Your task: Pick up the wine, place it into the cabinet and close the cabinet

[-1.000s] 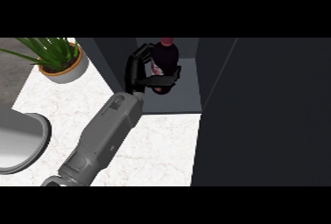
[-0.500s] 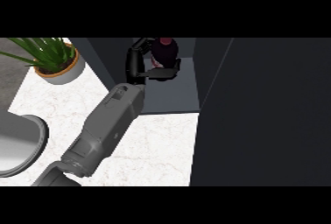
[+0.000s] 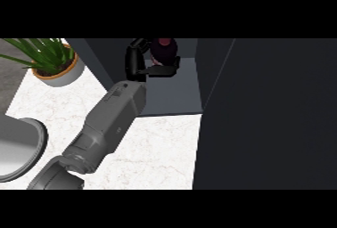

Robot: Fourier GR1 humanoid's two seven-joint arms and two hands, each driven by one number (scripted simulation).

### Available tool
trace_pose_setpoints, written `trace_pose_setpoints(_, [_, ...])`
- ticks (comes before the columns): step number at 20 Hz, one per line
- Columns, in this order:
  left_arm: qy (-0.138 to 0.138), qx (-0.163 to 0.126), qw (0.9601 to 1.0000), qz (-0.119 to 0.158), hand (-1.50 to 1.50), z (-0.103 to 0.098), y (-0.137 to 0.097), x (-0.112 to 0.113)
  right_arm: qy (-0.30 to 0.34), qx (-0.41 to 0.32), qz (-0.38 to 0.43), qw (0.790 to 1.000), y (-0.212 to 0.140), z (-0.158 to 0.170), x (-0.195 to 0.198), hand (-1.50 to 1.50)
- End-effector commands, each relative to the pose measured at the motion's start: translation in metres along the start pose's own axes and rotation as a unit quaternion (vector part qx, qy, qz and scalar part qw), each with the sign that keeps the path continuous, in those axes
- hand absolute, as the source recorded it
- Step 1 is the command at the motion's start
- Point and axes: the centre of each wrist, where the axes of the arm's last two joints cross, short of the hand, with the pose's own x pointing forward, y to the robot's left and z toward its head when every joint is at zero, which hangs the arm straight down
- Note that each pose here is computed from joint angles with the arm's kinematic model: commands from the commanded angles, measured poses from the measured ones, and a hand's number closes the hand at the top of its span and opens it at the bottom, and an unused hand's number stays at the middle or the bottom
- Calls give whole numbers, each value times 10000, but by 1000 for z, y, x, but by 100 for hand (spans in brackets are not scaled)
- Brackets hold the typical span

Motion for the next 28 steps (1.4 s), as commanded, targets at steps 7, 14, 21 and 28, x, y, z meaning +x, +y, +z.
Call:
trace_pose_setpoints(7, [349, 314, 9980, 426, 150, 5, 8, -12, -145, 95, -121, 9998, 1, 9, 4, -150])
trace_pose_setpoints(14, [328, 344, 9986, 234, 150, -2, 21, -12, -128, 239, -152, 9995, -2, 13, 12, -150])
trace_pose_setpoints(21, [297, 301, 9990, -133, -150, 9, 15, -20, -202, 178, -124, 9996, 4, -1, 2, -150])
trace_pose_setpoints(28, [375, 293, 9972, -577, -150, -2, 37, -18, -179, 112, -173, 9996, 5, 1, 7, -150])
